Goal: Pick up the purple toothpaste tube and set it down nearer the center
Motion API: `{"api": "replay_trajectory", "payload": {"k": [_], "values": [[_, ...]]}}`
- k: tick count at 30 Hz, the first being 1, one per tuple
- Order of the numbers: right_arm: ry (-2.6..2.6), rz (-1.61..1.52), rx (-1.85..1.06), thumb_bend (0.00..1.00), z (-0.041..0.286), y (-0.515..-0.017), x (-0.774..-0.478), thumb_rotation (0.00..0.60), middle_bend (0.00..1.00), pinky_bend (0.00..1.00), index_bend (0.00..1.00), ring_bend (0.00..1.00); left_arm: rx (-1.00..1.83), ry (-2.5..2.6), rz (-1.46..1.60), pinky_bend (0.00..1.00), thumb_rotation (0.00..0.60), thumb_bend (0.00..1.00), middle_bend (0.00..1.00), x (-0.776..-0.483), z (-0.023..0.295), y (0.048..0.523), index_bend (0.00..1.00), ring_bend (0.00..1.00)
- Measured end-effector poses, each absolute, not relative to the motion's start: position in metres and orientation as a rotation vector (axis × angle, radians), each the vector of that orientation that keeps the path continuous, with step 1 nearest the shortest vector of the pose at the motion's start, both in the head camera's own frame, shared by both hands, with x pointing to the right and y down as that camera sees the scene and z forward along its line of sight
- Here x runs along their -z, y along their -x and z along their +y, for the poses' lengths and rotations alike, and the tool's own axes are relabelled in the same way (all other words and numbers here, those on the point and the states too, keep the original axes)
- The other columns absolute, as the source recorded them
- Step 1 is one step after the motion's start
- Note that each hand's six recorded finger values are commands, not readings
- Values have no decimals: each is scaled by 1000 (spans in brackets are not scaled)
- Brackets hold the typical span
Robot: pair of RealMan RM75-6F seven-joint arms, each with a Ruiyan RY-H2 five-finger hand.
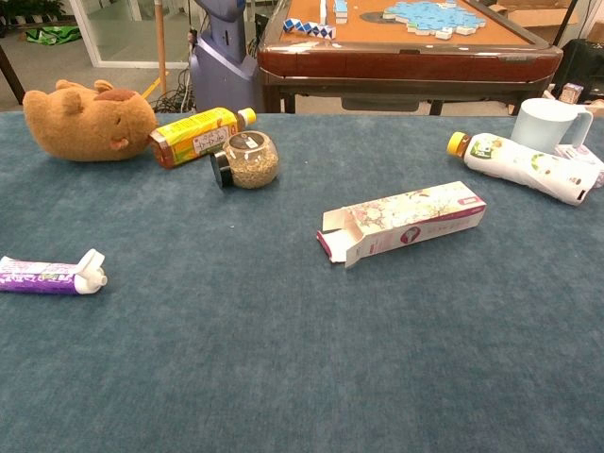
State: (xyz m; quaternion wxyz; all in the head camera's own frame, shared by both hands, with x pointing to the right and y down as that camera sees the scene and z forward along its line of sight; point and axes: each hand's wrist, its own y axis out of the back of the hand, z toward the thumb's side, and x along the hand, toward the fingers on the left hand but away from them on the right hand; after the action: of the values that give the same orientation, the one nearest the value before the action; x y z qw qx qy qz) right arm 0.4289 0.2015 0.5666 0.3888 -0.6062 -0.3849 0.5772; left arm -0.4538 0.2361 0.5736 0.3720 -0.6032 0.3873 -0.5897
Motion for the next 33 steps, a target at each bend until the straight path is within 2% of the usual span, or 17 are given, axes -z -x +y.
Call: {"api": "replay_trajectory", "payload": {"k": [7, 14, 18, 21, 26, 33], "values": [[1541, -980, -1460, 0, 200, -429, -565, 600, 0, 0, 0, 0, 1514, 1561, 978, 15, 600, 208, 1, -577, 234, 452, 0, 43], [1491, -970, -1405, 0, 182, -425, -545, 600, 0, 0, 0, 0, 1506, 1626, 907, 15, 600, 208, 14, -587, 225, 446, 5, 71], [1454, -954, -1361, 0, 169, -418, -529, 600, 0, 0, 0, 0, 1497, 1693, 843, 15, 600, 208, 60, -599, 215, 437, 124, 88], [1435, -941, -1330, 0, 161, -411, -518, 600, 0, 0, 0, 0, 1490, 1744, 795, 15, 600, 208, 111, -609, 206, 430, 176, 114], [1429, -928, -1305, 0, 155, -404, -510, 600, 0, 0, 0, 0, 1474, 1793, 749, 34, 600, 208, 163, -629, 188, 419, 225, 148], [1427, -939, -1325, 0, 158, -410, -510, 600, 0, 0, 0, 0, 1514, 1816, 684, 63, 600, 207, 219, -650, 185, 409, 254, 195]]}}
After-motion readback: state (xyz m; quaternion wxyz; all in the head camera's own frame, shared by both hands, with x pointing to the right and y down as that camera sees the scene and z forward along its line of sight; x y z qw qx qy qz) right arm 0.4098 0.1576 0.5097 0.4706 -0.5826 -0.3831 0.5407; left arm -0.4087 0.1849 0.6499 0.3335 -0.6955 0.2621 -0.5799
